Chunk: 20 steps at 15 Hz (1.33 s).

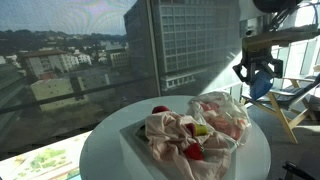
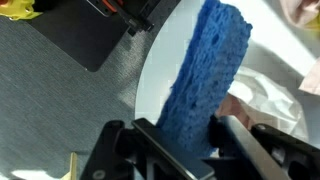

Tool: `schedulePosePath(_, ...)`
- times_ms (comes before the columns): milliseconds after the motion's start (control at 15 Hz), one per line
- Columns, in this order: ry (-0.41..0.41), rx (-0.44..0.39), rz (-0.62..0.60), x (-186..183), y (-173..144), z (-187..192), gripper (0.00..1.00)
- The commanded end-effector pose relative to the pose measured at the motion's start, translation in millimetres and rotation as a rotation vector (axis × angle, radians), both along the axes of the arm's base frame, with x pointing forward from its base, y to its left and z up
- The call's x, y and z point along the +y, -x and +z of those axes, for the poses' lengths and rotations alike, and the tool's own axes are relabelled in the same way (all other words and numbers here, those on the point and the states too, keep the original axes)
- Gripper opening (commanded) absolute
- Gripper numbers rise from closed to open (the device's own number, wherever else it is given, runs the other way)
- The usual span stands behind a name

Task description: Put the items on the container in the plastic except the radish.

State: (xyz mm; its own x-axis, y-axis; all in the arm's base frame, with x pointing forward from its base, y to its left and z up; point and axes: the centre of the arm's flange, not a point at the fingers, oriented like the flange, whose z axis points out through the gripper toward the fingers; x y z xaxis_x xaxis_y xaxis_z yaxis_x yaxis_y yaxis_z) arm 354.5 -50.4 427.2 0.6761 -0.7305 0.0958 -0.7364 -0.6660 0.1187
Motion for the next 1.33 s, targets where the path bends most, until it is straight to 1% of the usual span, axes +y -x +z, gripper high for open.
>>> schedulePosePath(0, 0.082, -0.053, -0.072, -29.2, -1.8, -26.6, 0.16)
schedulePosePath(67, 0.097, -0.062, -0.069, -30.6, -7.0, -32.6, 0.16)
schedulePosePath(267, 0.124, -0.082, 0.0, -9.8, -36.2, -50.6, 0.14)
schedulePosePath(400, 0.134, -0.093, 0.032, 1.5, -56.1, -65.9, 0.15)
schedulePosePath(600, 0.127, -0.078, 0.06, 11.6, -79.1, -92.8, 0.17)
schedulePosePath(667, 0.152, -0.07, 0.059, 9.0, -86.3, -101.8, 0.16)
schedulePosePath(1000, 0.212, -0.03, 0.081, -6.0, -129.1, -138.8, 0.13)
schedulePosePath(1200, 0.244, -0.044, 0.083, -8.5, -156.7, -159.7, 0.13)
schedulePosePath(1267, 0.239, -0.049, 0.084, -8.3, -164.8, -166.0, 0.13)
